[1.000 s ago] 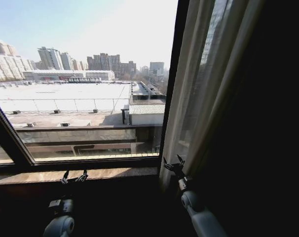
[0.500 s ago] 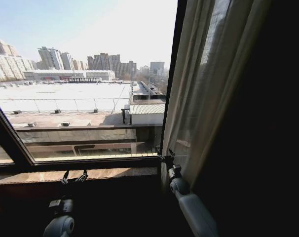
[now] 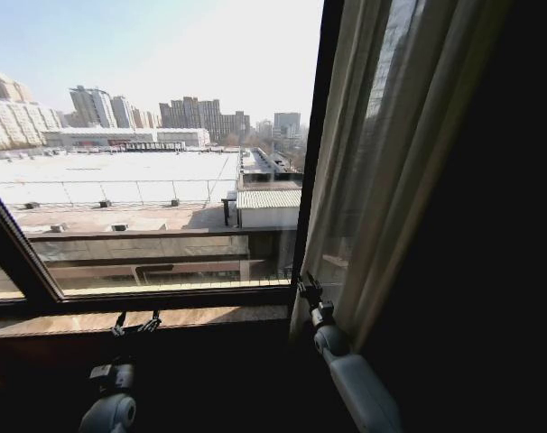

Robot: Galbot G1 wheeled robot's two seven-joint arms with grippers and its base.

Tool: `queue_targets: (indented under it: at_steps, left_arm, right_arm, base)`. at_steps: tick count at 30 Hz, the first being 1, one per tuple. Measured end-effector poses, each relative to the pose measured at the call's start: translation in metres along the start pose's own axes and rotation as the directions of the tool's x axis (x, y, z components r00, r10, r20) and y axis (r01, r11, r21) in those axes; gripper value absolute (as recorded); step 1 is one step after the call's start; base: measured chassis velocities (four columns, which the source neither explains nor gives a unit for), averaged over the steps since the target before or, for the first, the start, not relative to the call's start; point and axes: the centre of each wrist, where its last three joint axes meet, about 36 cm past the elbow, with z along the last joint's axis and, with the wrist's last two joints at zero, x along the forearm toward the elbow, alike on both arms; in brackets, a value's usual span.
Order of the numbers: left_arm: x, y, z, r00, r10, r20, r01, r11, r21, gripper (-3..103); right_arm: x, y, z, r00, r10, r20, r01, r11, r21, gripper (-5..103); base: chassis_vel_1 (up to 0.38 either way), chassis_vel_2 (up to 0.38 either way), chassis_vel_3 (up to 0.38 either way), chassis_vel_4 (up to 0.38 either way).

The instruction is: Open the curtains by pulling them apart, changing their state from closed to fully open.

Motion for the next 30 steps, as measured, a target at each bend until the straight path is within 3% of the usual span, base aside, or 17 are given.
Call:
queue_targets:
  at_steps: [5,9,12,14,17,20,23,25,29,30]
  left_arm:
    - [0.000,0.000,0.000,1.000,0.000,0.000,0.000,1.000,0.000,100]
    - [0.000,0.000,0.000,1.000,0.000,0.000,0.000,1.000,0.000,100]
    - [0.000,0.000,0.000,1.000,0.000,0.000,0.000,1.000,0.000,100]
    - [0.000,0.000,0.000,1.000,0.000,0.000,0.000,1.000,0.000,100]
    - [0.000,0.000,0.000,1.000,0.000,0.000,0.000,1.000,0.000,100]
    - [0.000,0.000,0.000,1.000,0.000,0.000,0.000,1.000,0.000,100]
    - [0.000,0.000,0.000,1.000,0.000,0.000,0.000,1.000,0.000,100]
    - [0.000,0.000,0.000,1.000,0.000,0.000,0.000,1.000,0.000,100]
    - [0.000,0.000,0.000,1.000,0.000,0.000,0.000,1.000,0.000,100]
    - [0.000,0.000,0.000,1.000,0.000,0.000,0.000,1.000,0.000,100]
  right_arm:
    - [0.001,0.002,0.001,1.000,-0.001,0.002,0.001,1.000,0.007,3]
    - [0.002,0.003,0.003,1.000,-0.002,-0.001,0.002,1.000,0.012,1]
    - [0.000,0.003,0.003,1.000,-0.001,-0.004,0.002,1.000,0.016,17]
    - [-0.002,0.003,0.003,1.000,0.000,-0.005,0.000,1.000,0.017,17]
    - [-0.011,0.002,0.001,1.000,0.009,-0.005,-0.008,1.000,0.022,34]
    - [-0.016,0.001,0.001,1.000,0.016,-0.007,-0.016,1.000,0.026,39]
    - [-0.025,-0.001,0.001,1.000,0.030,-0.009,-0.030,0.999,0.031,56]
    - [-0.028,-0.001,0.001,0.999,0.035,-0.010,-0.034,0.999,0.033,56]
    - [-0.036,-0.002,0.001,0.999,0.038,-0.008,-0.038,0.998,0.045,81]
    - [-0.036,-0.002,0.001,0.999,0.038,-0.008,-0.038,0.998,0.045,81]
  base:
    - [0.000,0.000,0.000,0.000]
    - [0.000,0.000,0.000,0.000]
    - [0.000,0.000,0.000,0.000]
    - [0.000,0.000,0.000,0.000]
    - [0.000,0.000,0.000,0.000]
    - [0.000,0.000,0.000,0.000]
    - [0.000,0.000,0.000,0.000]
    - [0.000,0.000,0.000,0.000]
    - [0.000,0.000,0.000,0.000]
    - [0.000,0.000,0.000,0.000]
